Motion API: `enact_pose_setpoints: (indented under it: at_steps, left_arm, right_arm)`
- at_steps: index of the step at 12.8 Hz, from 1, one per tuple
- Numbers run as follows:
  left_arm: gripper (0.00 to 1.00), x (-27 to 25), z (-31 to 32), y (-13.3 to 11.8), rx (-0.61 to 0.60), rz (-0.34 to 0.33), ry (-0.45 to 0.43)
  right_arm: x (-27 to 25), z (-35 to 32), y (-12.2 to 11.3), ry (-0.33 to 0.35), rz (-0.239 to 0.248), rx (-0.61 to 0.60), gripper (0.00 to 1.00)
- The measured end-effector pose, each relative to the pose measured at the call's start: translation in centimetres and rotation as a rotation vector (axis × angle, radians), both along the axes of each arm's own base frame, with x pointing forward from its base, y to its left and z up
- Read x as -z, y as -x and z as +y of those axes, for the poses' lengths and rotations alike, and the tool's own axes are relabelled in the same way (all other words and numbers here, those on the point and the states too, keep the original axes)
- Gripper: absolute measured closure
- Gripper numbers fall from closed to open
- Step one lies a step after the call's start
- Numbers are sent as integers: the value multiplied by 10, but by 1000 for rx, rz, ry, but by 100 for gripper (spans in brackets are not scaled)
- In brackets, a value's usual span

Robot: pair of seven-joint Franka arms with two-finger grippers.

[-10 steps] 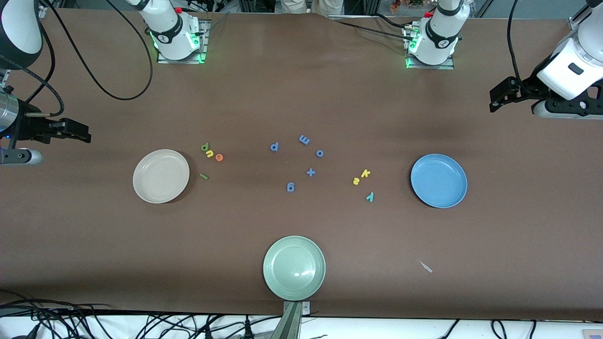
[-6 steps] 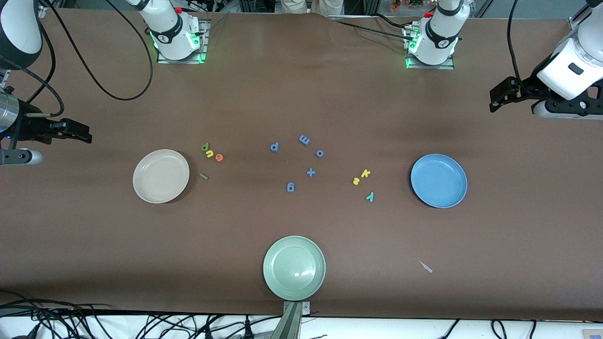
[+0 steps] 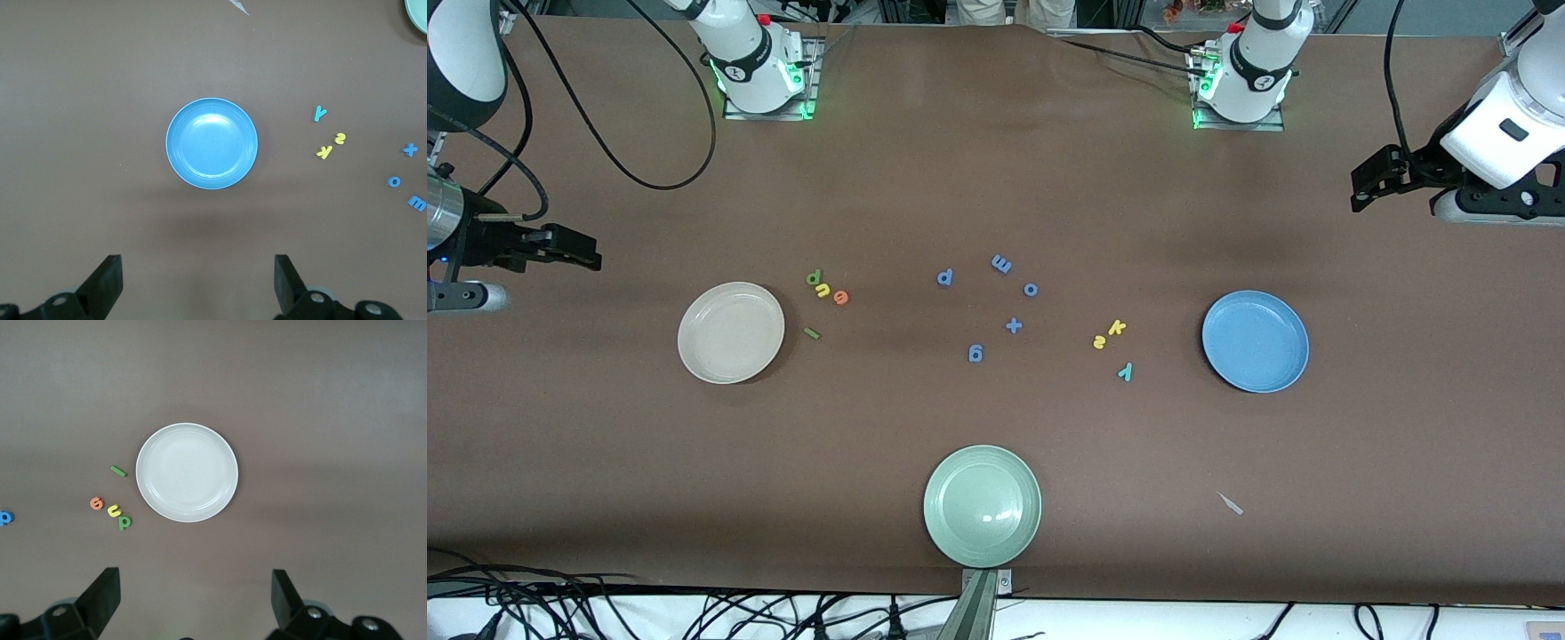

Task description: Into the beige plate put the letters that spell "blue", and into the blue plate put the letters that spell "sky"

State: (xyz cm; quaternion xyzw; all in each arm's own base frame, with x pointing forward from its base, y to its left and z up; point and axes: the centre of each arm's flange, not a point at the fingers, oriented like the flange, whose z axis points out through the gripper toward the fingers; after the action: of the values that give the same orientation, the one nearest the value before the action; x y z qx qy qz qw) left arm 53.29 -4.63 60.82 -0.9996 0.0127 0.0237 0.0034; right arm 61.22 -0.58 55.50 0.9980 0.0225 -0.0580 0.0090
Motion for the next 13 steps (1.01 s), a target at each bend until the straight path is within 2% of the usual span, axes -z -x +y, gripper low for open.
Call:
enact_pose_setpoints:
  at_steps: [6, 11, 13]
  left_arm:
    - [0, 0, 0, 0, 0, 0, 0]
    - [0, 0, 0, 0, 0, 0, 0]
    - [0, 0, 0, 0, 0, 0, 0]
  right_arm:
    - [2, -11, 0, -1, 9, 18, 0]
    - [4, -7, 4, -5, 40, 13, 0]
    - [4, -3, 2, -5, 30, 6, 0]
